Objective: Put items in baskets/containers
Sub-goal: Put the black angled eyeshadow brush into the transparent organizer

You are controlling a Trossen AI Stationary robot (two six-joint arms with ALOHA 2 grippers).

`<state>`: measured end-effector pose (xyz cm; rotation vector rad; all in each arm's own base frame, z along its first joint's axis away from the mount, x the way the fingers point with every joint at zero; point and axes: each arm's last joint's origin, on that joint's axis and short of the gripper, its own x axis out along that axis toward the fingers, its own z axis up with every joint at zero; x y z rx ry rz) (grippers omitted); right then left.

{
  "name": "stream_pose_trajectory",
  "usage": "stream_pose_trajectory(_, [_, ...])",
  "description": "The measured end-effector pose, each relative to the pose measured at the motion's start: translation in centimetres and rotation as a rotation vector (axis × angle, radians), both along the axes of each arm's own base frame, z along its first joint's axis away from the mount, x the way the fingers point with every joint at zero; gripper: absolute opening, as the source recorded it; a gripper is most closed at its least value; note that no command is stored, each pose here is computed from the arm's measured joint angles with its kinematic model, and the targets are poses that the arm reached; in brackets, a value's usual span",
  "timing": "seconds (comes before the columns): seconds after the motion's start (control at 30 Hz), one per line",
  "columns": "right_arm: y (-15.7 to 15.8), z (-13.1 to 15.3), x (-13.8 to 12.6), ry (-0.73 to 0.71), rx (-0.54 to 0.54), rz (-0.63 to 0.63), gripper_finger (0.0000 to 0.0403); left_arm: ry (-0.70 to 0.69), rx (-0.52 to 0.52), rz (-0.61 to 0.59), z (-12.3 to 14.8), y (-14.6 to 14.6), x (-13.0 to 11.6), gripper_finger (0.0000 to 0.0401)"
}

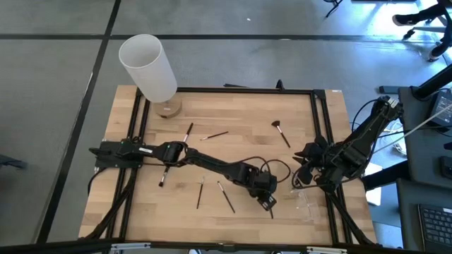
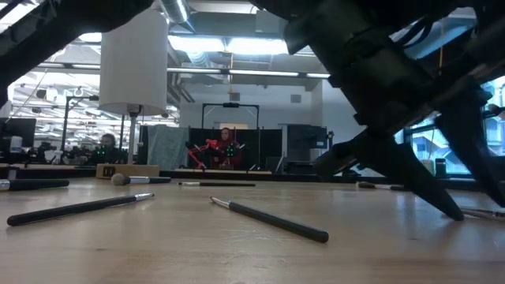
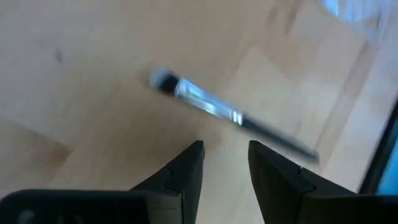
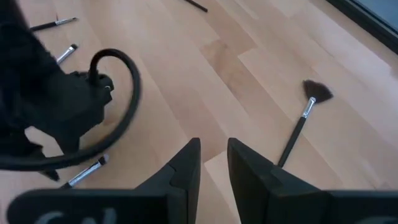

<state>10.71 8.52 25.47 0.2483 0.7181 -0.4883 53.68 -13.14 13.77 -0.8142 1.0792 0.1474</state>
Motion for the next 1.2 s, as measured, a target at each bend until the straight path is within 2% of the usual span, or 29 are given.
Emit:
stream_pose_trajectory(0.13, [0.1, -0.1, 0.1, 0.002, -0.009, 0.018, 0.008, -0.015, 0.025, -0.193, 0.4, 0.0, -0.2, 0.0114])
stream_pose_trajectory(0.3, [0.1, -0.1, 0.1, 0.007, -0.015, 0.026, 0.008, -0.09, 0.161, -0.412, 2.1, -0.1, -0.6, 0.0095])
stream_pose_trajectory(0.43, [0.1, -0.1, 0.1, 0.007, -0.02, 0.029, 0.008, -0.185, 0.384, -0.601, 3.6, -0.6, -0.9, 0.0085])
stream_pose_trajectory(0.63, [0.1, -0.1, 0.1, 0.002, -0.025, 0.027, 0.008, -0.267, 0.83, -0.887, 4.7, -2.4, -1.3, 0.0086])
stream_pose_trajectory(0.73, [0.1, -0.1, 0.1, 0.002, -0.025, 0.027, 0.008, -0.277, 0.964, -0.966, 4.5, -3.2, -1.3, 0.0097])
stream_pose_trajectory(0.83, [0.1, -0.1, 0.1, 0.002, -0.025, 0.027, 0.008, -0.311, 0.983, -0.99, 4.3, -3.3, -1.0, 0.0113])
stream_pose_trajectory(1.03, [0.1, -0.1, 0.1, 0.0, -0.026, 0.026, 0.008, -0.429, 0.937, -0.955, 4.9, -2.1, 0.1, 0.0142])
stream_pose_trajectory(1.2, [0.0, -0.1, 0.1, -0.005, -0.031, 0.024, 0.008, -0.556, 0.893, -0.955, 5.0, -1.0, 1.3, 0.0148])
